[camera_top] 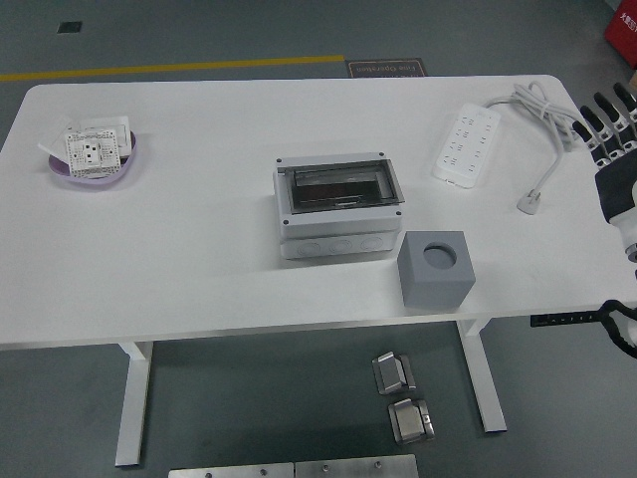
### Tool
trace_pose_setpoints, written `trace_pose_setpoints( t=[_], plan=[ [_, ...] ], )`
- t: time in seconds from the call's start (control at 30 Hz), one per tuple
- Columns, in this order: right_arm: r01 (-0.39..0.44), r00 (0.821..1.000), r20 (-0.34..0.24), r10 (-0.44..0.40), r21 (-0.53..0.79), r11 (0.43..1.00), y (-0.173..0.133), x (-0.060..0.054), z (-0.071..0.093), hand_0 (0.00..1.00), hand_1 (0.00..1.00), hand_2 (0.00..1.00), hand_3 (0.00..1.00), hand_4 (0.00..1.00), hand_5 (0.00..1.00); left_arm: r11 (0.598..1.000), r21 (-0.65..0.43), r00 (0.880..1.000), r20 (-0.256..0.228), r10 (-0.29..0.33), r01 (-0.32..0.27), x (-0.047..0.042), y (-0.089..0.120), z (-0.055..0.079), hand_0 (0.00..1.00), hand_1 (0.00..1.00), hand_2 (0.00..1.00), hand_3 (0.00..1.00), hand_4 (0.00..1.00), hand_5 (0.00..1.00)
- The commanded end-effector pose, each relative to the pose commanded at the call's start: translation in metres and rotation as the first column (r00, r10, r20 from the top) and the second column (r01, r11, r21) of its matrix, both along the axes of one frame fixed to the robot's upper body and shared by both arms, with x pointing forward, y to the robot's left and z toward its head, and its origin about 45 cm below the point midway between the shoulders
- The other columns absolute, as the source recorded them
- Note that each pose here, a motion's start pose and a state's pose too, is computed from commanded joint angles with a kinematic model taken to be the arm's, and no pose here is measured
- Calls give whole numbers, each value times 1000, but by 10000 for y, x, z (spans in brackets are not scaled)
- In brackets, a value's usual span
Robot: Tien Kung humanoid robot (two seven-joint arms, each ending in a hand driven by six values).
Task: Pick up the cylinder from the cube,place it in the box,flap close box
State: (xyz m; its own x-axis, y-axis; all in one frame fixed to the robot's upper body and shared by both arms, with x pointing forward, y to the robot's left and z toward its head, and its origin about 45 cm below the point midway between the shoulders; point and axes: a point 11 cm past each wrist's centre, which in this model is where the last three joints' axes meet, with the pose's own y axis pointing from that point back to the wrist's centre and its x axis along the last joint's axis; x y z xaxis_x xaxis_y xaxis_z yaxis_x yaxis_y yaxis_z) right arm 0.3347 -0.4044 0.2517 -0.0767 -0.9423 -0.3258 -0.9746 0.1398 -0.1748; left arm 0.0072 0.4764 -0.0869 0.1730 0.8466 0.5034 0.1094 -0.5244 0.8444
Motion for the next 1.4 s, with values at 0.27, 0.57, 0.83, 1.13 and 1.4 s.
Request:
trace_pose_setpoints(
  t=[0.27,0.57,0.83,1.13,1.4],
  plan=[
    [3,1000,-1,-3,-5,1000,-9,1,4,889,840,850,873,846,667,1000,-4,1000,-1,0,0,-4,-22,-10,614,641,598,632,682,284],
    [-1,1000,-5,1,-18,1000,1,-2,1,888,838,846,872,844,667,1000,-5,1000,-5,2,-2,-26,-25,-13,615,640,598,632,682,283],
    [-12,1000,-7,12,-51,999,36,13,21,887,838,844,872,844,666,1000,-4,1000,5,2,-2,17,-19,-8,615,641,598,632,683,284],
    [-13,1000,-7,12,-63,998,36,12,28,889,840,847,872,845,667,1000,-3,1000,14,7,-7,53,-8,-1,615,640,598,632,683,284],
    [-10,1000,0,11,-75,997,31,27,66,891,841,848,875,843,664,1000,-2,1000,21,7,-7,89,-4,4,615,640,598,633,683,284]
  ],
)
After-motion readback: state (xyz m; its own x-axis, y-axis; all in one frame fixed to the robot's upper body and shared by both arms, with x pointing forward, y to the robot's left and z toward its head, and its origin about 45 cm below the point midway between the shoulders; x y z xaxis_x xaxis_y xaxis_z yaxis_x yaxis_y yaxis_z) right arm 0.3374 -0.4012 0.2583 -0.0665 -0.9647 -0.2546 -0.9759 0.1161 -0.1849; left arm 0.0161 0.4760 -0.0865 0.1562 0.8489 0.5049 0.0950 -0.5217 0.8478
